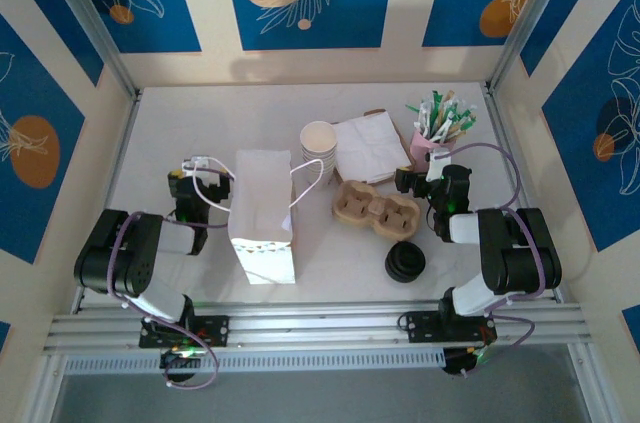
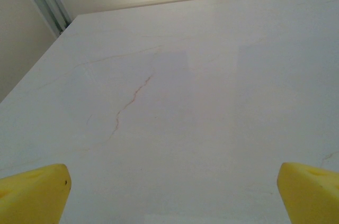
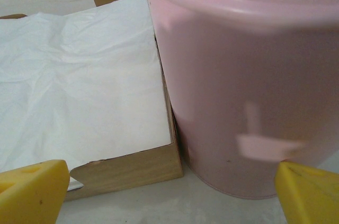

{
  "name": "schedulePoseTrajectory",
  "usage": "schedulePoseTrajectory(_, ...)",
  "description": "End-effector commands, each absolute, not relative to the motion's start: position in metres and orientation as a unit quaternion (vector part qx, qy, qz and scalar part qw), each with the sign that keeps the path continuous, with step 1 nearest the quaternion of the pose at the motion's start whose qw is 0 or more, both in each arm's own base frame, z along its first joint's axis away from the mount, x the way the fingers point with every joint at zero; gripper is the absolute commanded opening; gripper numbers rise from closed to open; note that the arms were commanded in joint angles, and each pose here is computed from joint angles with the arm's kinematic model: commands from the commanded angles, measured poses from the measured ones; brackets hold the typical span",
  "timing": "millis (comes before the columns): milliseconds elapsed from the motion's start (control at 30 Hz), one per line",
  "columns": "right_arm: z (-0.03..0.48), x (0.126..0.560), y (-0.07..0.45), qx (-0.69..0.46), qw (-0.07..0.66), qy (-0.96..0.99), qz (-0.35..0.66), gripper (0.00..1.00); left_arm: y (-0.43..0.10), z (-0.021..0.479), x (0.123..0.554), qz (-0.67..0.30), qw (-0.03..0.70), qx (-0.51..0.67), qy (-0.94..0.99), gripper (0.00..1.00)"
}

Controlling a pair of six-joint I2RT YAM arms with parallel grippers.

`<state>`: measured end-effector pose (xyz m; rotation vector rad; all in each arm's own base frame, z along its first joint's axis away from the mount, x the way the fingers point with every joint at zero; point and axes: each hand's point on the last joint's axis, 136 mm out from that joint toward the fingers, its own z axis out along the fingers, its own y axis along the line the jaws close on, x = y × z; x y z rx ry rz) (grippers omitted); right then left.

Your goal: Pack the takeout coffee

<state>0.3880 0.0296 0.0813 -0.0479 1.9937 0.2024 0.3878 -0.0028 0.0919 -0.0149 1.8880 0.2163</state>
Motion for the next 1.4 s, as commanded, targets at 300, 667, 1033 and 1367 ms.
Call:
schedulePoseTrajectory(300,0.094,0.396,0.029,-0.016,0.554,0.827,0.089,0.99,-0.002,0.096,0.392,0.086,0.588,-0.01,0.804,1.0)
schedulePoseTrajectory(667,0.11,0.394,0.024,-0.001,0.562,0.826,0.052,0.99,-0.006,0.117,0.38,0.076,0.615,-0.001,0.785,1.0)
schedulePoseTrajectory(1033,0.152,0.349,0.003,0.085,0.528,0.843,0.055,0.99,0.03,0.182,0.327,0.088,0.587,-0.134,0.793,1.0)
schedulePoseTrajectory(1367,0.209,0.291,-0.007,0.177,0.487,0.849,0.098,0.99,0.033,0.213,0.275,0.077,0.48,-0.16,0.859,1.0)
